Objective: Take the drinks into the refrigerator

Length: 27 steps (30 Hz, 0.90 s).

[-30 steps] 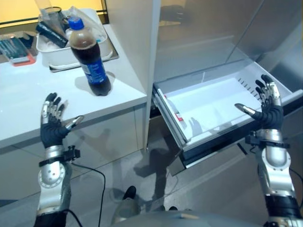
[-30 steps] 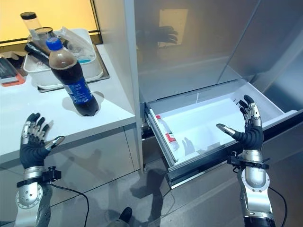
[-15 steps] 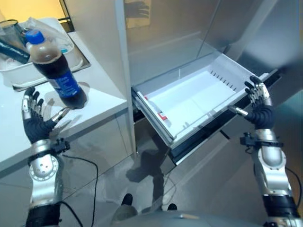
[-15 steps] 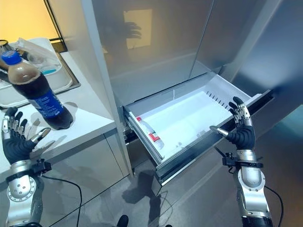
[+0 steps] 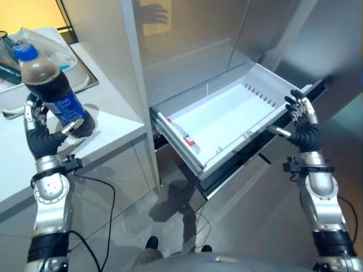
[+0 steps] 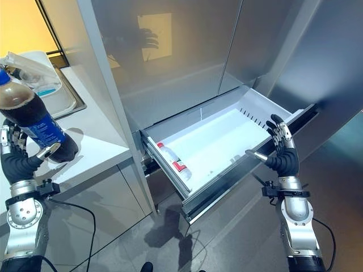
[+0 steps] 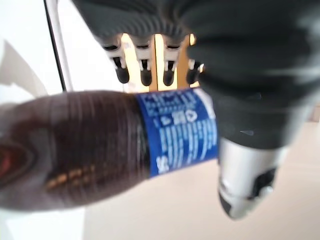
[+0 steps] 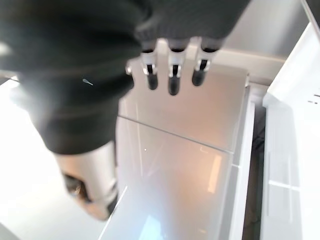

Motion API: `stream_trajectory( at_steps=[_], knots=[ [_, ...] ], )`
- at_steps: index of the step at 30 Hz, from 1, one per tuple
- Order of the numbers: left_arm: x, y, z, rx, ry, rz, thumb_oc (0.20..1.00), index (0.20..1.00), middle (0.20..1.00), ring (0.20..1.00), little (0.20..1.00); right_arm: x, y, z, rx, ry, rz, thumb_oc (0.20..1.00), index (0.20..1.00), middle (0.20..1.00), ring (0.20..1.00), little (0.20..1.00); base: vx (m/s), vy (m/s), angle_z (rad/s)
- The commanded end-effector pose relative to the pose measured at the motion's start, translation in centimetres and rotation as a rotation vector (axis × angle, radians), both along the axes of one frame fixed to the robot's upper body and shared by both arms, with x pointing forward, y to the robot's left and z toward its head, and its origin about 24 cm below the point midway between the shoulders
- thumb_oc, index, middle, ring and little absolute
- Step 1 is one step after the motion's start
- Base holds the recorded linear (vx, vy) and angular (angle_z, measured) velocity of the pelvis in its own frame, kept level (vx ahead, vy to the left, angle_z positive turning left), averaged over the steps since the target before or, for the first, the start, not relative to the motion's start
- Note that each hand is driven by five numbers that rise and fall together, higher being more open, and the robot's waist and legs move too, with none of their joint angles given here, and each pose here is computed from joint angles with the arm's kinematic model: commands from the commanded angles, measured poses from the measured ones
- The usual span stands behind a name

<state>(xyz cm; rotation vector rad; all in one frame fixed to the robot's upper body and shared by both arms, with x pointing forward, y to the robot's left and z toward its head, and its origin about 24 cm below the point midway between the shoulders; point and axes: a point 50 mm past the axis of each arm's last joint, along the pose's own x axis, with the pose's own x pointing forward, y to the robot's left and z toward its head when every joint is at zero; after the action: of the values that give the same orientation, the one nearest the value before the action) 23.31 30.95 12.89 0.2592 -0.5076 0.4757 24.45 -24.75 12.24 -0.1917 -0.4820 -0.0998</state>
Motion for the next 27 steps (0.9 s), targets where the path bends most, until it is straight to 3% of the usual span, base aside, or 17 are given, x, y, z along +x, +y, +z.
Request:
stream_trajectory(
  at_steps=[1,14,24,26,27],
  knots=[
    [1.4,0.5,1.8,0.089,-0.029,-0.001,1.0,1.0,1.0,1.0,1.0,0.6,0.6,3.6,-0.04,-0.14,0.064,1.0,1.0,1.0,1.0,1.0,0.0,0.0,0.0],
    [2.0,0.3,0.0,0.063,0.071,-0.049,1.0,1.0,1.0,1.0,1.0,0.7,0.9,3.7,-0.027,-0.144,0.085,1.0,1.0,1.0,1.0,1.0,0.01,0.003,-0.05],
    [2.9,0.8,1.7,0.122,0.053,-0.037,1.0,1.0,1.0,1.0,1.0,0.6,1.2,3.1,-0.022,-0.114,0.11,1.0,1.0,1.0,1.0,1.0,0.0,0.0,0.0],
    [3.2,1.0,2.4,0.139,0.037,-0.029,0.325,0.325,0.325,0.325,0.325,0.7,1.4,2.9,-0.023,-0.104,0.124,1.0,1.0,1.0,1.0,1.0,0.0,0.0,0.0],
    [3.2,1.0,2.5,0.14,0.037,-0.029,0.2,0.2,0.2,0.2,0.2,0.7,1.4,2.9,-0.023,-0.104,0.124,1.0,1.0,1.0,1.0,1.0,0.0,0.0,0.0]
  ],
)
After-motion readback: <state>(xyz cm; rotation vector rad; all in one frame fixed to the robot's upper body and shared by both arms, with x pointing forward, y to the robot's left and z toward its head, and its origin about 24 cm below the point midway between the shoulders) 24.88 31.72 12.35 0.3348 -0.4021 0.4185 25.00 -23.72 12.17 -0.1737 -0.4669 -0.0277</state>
